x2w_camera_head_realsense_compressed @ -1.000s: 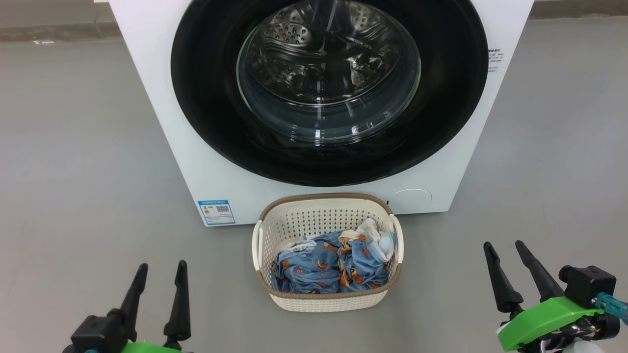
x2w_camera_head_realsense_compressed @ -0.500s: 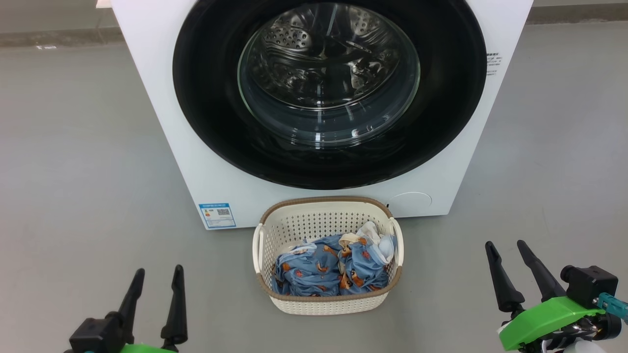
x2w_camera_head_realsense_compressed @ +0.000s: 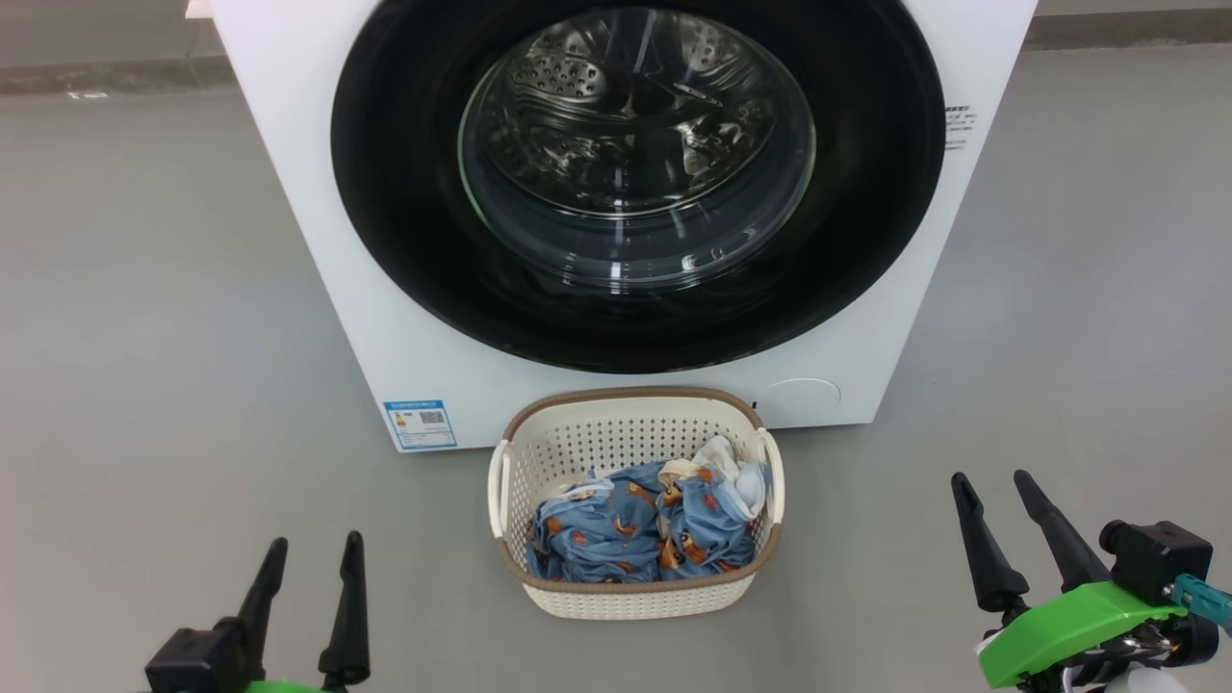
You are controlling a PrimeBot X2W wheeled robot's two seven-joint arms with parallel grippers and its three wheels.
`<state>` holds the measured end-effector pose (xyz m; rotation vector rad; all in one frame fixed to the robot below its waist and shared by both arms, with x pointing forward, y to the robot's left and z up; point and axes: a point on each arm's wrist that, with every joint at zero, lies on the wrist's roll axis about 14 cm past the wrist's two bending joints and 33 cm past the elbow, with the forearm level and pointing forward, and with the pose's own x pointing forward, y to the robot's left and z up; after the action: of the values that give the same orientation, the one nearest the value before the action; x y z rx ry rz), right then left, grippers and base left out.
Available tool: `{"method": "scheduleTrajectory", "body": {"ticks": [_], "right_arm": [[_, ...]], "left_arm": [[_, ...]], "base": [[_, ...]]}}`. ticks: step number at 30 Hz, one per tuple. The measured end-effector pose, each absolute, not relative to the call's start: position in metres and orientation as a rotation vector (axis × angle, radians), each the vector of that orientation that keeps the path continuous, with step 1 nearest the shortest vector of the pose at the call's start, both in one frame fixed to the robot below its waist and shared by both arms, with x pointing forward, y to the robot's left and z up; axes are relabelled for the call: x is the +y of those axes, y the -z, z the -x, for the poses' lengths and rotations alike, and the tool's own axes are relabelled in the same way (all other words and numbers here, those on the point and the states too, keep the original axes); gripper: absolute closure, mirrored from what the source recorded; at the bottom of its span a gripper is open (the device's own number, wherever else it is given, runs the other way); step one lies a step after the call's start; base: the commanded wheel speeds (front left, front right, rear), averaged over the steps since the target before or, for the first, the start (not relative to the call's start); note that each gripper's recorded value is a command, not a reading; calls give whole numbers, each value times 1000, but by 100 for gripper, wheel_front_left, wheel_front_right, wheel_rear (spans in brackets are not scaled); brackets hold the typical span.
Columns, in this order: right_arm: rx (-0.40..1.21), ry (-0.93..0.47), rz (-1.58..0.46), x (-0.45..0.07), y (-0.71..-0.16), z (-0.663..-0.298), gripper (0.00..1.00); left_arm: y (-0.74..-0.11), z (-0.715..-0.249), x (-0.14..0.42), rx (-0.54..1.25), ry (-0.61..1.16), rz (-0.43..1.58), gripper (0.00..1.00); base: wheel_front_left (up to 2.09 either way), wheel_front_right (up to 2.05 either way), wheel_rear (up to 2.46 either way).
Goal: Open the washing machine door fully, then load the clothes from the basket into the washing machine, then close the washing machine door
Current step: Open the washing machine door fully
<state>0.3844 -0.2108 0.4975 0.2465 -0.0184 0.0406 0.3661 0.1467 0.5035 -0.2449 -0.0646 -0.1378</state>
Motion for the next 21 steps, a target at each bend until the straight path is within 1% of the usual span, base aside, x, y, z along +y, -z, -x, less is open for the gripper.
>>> {"method": "scheduleTrajectory", "body": {"ticks": [6, 21], "right_arm": [[-17, -40, -248, -211, -497, -385, 0], [-13, -28, -252, -214, -494, -387, 0]], "left_arm": [[-502, -367, 148, -62, 136, 244, 0], [-499, -369, 148, -53, 131, 247, 0]], "base": [[94, 94, -188], [123, 123, -246]]}}
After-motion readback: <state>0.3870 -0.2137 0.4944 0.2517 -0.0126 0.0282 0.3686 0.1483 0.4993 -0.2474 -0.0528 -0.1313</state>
